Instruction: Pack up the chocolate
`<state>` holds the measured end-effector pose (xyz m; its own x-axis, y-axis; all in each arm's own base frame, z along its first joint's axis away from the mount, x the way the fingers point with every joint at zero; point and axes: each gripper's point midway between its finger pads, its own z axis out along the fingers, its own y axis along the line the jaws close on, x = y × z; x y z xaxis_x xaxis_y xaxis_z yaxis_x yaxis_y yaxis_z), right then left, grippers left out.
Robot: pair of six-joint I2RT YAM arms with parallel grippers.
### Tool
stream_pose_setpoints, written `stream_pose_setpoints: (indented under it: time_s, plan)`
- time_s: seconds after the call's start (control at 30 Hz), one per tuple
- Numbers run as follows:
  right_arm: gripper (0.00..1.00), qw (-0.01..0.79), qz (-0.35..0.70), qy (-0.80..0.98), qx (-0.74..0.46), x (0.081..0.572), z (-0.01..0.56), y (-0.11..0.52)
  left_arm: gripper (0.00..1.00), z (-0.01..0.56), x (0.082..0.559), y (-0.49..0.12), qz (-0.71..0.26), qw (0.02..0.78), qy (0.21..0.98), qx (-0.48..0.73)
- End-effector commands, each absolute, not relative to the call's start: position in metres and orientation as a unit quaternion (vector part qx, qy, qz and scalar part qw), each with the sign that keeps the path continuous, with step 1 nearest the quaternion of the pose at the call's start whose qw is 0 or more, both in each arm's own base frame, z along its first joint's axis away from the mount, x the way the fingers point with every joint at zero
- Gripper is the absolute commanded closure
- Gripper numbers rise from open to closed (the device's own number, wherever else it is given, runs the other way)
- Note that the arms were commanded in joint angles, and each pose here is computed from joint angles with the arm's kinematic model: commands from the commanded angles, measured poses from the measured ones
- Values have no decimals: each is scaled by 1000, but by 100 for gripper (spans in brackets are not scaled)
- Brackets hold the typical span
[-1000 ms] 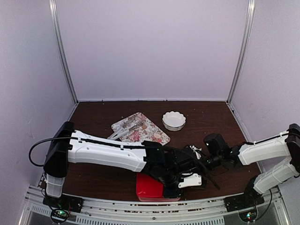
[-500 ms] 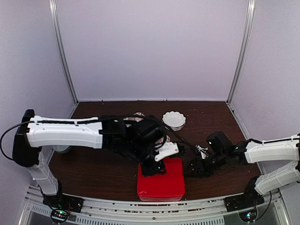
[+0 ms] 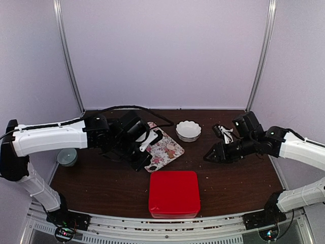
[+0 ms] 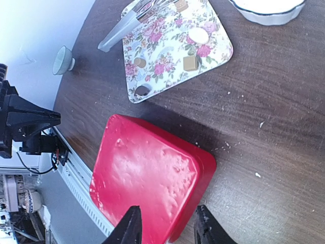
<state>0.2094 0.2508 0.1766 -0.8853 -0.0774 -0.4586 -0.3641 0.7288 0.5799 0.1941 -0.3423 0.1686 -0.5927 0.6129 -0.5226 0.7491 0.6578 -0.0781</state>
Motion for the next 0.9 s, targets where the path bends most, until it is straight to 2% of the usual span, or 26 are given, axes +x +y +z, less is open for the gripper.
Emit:
stream_pose_setpoints:
  time_s: [0.0, 0.2, 0.6, 0.8, 0.87]
  plan:
    - [65, 208, 284, 923, -154, 216, 169, 250, 100, 167, 209, -344, -130, 236, 900, 342]
    - [68, 197, 278, 926, -166, 221, 155, 267, 100, 151, 211, -361, -152, 222, 903, 336]
    - [77, 115, 250, 947, -167, 210, 65, 276, 100, 56, 203, -366, -142, 130, 925, 329]
    - [79, 100, 242, 951, -162, 203, 59, 266, 100, 85, 205, -362, -150, 163, 912, 344]
    - [76, 107, 250, 949, -159, 205, 70, 264, 91, 103, 202, -360, -161, 187, 900, 359]
